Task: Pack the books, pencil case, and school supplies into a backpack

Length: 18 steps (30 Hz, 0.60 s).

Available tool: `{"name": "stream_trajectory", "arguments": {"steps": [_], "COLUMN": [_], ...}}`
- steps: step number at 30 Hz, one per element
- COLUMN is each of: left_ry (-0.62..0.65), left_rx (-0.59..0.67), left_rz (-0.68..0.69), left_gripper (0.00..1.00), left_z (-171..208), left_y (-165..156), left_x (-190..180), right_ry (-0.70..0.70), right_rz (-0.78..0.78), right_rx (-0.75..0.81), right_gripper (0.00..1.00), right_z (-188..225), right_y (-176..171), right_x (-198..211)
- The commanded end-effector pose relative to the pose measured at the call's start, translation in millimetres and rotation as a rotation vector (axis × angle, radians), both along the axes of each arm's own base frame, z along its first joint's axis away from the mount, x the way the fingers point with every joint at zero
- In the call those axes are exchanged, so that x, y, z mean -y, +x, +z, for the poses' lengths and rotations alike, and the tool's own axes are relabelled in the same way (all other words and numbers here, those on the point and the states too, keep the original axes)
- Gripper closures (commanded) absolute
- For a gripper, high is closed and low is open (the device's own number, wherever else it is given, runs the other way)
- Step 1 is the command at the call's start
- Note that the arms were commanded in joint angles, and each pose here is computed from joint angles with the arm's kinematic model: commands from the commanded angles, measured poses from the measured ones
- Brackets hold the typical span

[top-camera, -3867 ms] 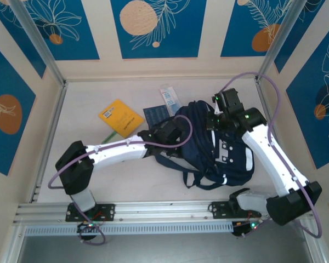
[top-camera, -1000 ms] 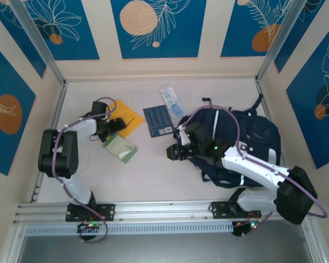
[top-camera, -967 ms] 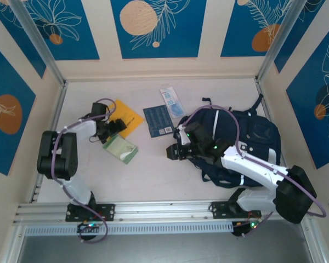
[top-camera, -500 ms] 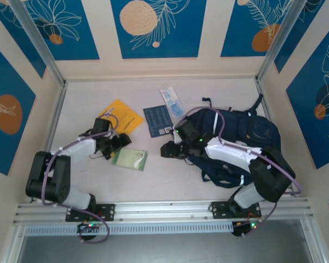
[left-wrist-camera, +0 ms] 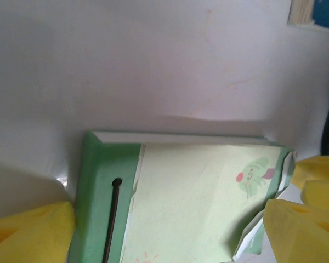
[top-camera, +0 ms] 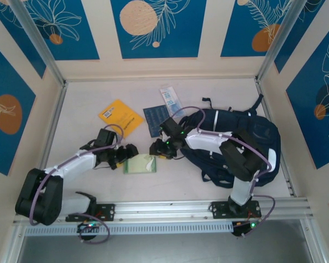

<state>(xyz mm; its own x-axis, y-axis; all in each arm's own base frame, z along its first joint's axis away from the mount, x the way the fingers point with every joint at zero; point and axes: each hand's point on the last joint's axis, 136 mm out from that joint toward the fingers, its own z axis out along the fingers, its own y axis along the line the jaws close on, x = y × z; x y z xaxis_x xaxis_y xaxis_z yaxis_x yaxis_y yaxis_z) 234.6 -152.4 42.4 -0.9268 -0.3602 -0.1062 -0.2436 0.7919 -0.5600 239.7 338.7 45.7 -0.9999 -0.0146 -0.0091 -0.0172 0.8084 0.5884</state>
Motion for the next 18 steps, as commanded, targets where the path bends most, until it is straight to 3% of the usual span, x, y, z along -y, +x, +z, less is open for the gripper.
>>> {"name": "stream_trajectory", "arguments": {"steps": [1,5,12,18], "left_ry": [-0.006,0.016,0.040,-0.046], "left_rx": [-0.037,-0.036,-0.026,-0.030], "left_rz": [-0.050,-0.084,-0.139,-0.179], "left_gripper": [0.11,0.11,0.11,0.12], "left_z": [-5.3,-6.4,-7.1,0.9], "left_y": [-17.9,-23.7,-28.9,-29.0], "left_x": [3.5,4.0,11.9,31.8], "right_ry": [-0.074,-0.100,-0.094,-0.096], "right_rz": [0.019,0.027,0.006,-0.011], "right_rx": [-0.047,-0.060,-0.092,-0.120], "right_gripper": [0.52,0.56,0.81,0.87], "right_z": [-13.5,-25.2,-42.2,-56.8], "right_y": [-13.9,-18.2,-23.4,-26.8], "right_x": [5.4,7.4,9.2,14.6]}}
